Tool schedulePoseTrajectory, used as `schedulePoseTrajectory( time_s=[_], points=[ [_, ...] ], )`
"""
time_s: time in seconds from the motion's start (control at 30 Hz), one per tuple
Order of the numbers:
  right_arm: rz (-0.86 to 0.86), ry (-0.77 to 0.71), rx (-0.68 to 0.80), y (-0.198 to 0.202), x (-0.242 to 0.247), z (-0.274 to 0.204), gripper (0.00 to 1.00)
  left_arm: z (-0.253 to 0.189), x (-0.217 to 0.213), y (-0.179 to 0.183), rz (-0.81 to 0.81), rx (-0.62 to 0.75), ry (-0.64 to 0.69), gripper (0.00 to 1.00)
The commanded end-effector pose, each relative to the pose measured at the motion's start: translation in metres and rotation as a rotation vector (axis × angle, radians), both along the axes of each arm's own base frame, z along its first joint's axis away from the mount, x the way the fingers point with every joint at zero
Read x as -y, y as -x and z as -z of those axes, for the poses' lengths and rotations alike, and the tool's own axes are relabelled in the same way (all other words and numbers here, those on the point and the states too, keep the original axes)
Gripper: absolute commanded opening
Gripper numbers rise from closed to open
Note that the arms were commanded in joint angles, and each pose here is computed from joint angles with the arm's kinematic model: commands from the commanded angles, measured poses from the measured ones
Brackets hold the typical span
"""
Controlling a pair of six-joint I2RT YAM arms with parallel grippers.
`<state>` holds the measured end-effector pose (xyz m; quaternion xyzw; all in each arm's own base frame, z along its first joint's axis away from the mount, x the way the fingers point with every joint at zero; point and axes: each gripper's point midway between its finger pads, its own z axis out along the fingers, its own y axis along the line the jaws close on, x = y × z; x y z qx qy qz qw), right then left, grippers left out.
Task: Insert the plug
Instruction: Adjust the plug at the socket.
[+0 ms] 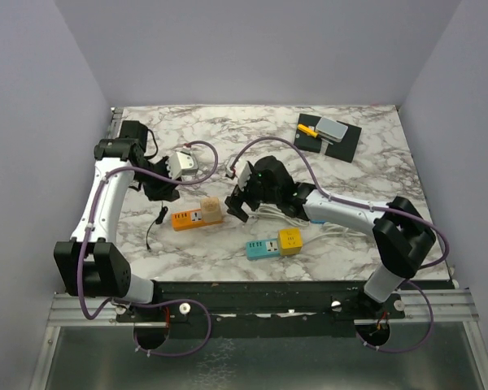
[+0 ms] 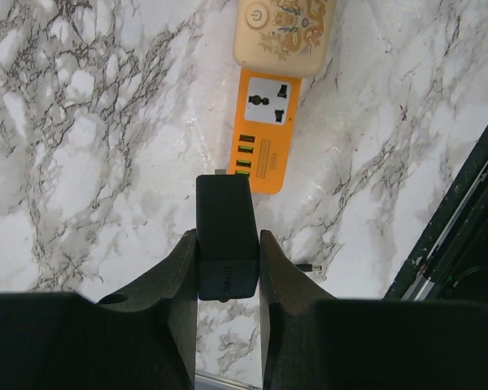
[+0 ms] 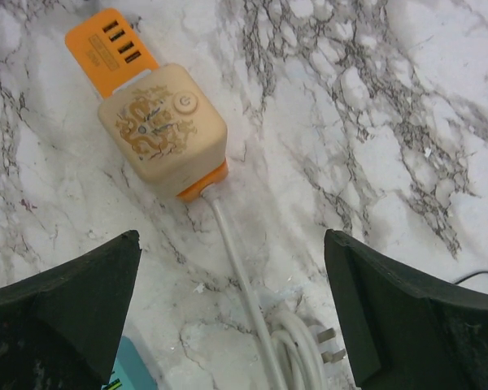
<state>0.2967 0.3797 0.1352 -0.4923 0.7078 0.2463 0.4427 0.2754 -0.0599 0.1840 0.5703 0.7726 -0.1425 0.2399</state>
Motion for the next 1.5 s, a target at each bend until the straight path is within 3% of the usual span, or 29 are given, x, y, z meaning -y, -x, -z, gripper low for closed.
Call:
schedulePoseTrajectory(
  time_s=[0.0, 0.13, 0.37, 0.47, 0.63, 0.87, 1.47],
  points=[
    [0.080, 0.039, -0.041, 0.002, 0.020, 0.010, 1.00, -0.016, -0.008, 0.004, -0.001, 0.033, 0.049, 0.00],
    [0.167, 0.072, -0.053, -0.004, 0.035, 0.023, 1.00, -0.021, -0.021, 0.001, -0.020, 0.046, 0.049, 0.00],
    [0.357, 0.011, -0.086, -0.023, 0.057, 0.012, 1.00, 0.006, -0.076, 0.017, 0.014, 0.013, -0.175, 0.00],
    [0.445, 0.019, -0.108, -0.032, 0.066, 0.012, 1.00, 0.014, -0.081, 0.028, 0.046, 0.000, -0.208, 0.00],
    [0.593, 0.013, -0.182, -0.046, 0.092, 0.016, 1.00, 0.024, -0.049, 0.039, 0.114, -0.012, -0.139, 0.00],
    [0.640, -0.037, -0.167, -0.056, 0.106, -0.003, 1.00, 0.048, 0.012, 0.035, 0.237, 0.002, -0.175, 0.00],
    [0.564, -0.076, -0.194, -0.057, 0.109, -0.021, 0.99, 0.081, 0.045, 0.024, 0.333, -0.114, -0.267, 0.00]
  ],
)
